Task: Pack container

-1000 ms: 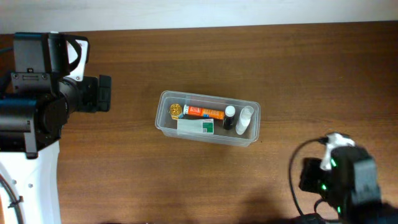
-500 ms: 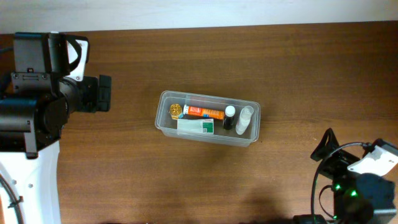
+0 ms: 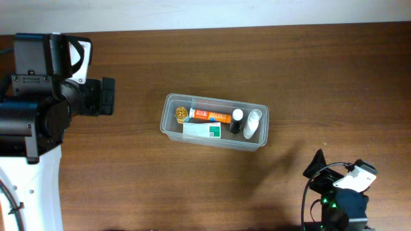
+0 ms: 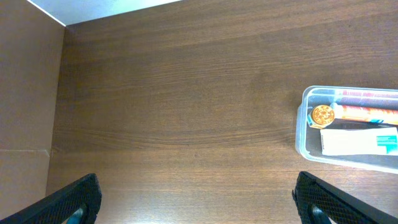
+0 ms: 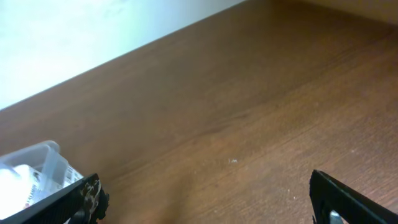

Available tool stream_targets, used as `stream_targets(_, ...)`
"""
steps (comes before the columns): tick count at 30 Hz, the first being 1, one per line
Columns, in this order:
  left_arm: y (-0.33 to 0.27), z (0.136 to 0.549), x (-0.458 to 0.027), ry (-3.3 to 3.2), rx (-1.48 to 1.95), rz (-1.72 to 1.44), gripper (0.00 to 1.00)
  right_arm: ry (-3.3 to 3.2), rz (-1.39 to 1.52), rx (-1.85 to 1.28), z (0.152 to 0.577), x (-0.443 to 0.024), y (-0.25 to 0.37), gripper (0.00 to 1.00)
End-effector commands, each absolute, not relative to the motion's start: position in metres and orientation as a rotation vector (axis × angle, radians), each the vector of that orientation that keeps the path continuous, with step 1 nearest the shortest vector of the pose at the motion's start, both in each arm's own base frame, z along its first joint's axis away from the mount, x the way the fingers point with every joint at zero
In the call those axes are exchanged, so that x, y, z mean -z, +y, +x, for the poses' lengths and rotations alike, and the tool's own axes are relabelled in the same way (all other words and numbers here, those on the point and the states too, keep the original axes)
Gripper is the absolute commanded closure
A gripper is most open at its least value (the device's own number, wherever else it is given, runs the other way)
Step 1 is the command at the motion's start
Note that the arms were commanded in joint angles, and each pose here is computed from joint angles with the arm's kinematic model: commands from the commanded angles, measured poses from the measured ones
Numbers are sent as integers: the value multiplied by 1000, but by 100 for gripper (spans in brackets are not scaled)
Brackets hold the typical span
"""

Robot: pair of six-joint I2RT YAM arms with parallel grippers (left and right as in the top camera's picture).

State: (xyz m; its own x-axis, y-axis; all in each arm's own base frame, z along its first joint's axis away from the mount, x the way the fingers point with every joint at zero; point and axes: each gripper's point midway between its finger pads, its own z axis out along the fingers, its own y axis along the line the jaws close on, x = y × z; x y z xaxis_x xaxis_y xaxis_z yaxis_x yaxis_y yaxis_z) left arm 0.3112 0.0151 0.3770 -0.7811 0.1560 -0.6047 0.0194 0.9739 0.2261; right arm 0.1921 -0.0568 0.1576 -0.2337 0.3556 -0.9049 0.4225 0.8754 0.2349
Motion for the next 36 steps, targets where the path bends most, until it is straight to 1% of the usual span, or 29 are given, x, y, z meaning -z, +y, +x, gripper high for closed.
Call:
stream_targets(1, 16, 311, -378, 2455, -264, 102, 0, 1865, 576, 68, 194, -146, -56, 2)
stream_targets(6, 16, 311, -378, 2455, -264, 102, 0, 1908, 573, 70, 193, -131, -54, 2)
stream_targets(13, 16, 311, -378, 2455, -264, 102, 0, 2008, 577, 95, 191, -91, -53, 2)
stream_targets(36, 16, 312, -377, 2458, -264, 103, 0, 2006, 573, 85, 192, -91, -52, 2)
